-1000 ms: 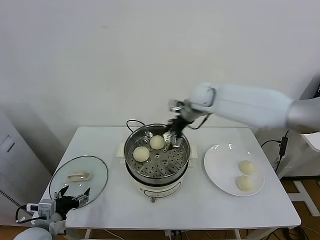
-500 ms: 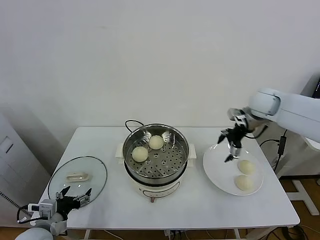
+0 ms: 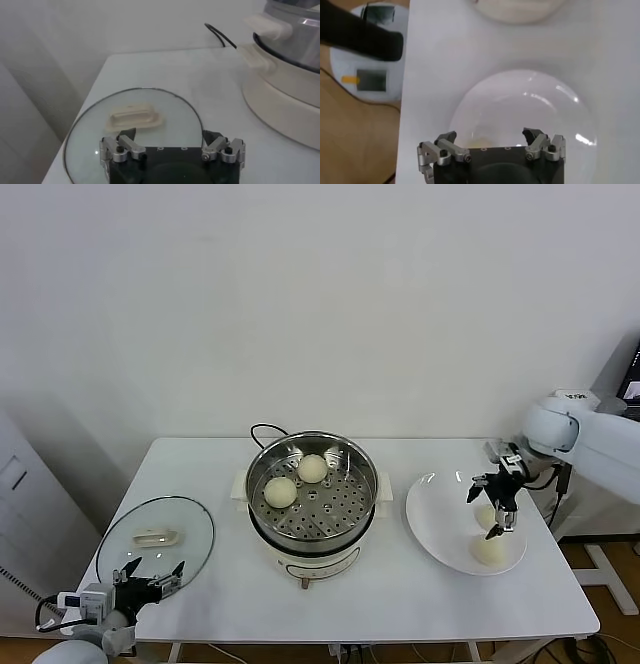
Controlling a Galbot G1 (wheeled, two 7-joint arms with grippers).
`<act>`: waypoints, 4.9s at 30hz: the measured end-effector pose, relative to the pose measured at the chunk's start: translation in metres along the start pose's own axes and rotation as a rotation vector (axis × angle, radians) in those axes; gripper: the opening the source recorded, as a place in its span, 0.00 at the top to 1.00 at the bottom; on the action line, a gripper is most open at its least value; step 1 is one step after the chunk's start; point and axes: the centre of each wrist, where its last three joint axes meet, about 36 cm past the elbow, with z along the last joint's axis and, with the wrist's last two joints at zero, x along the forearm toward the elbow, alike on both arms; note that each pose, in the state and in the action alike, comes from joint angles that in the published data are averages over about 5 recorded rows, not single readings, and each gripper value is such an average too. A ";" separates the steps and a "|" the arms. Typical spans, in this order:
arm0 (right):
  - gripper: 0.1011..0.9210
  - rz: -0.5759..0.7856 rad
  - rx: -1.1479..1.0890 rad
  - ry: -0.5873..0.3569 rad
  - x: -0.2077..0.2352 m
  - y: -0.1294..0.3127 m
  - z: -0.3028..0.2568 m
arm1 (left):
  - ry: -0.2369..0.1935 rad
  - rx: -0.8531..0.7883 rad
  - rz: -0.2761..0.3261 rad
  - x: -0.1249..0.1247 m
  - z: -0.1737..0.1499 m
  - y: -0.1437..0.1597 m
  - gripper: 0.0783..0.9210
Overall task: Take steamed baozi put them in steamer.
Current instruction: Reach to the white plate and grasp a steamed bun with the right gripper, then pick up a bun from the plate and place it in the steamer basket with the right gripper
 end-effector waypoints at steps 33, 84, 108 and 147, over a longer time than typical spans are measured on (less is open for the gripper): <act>0.37 -0.024 -0.011 0.041 -0.084 0.002 0.039 | 0.012 -0.001 -0.003 0.001 0.004 0.001 0.12; 0.48 0.146 1.032 -0.269 0.104 -0.085 -0.306 | -0.001 -0.019 0.017 -0.003 -0.001 -0.004 0.12; 0.47 -0.024 1.510 -0.179 0.034 -0.056 -0.381 | -0.003 -0.014 0.012 -0.004 -0.001 -0.003 0.12; 0.12 0.086 1.249 -0.085 0.088 -0.094 -0.313 | -0.001 -0.013 0.009 -0.005 0.001 0.000 0.12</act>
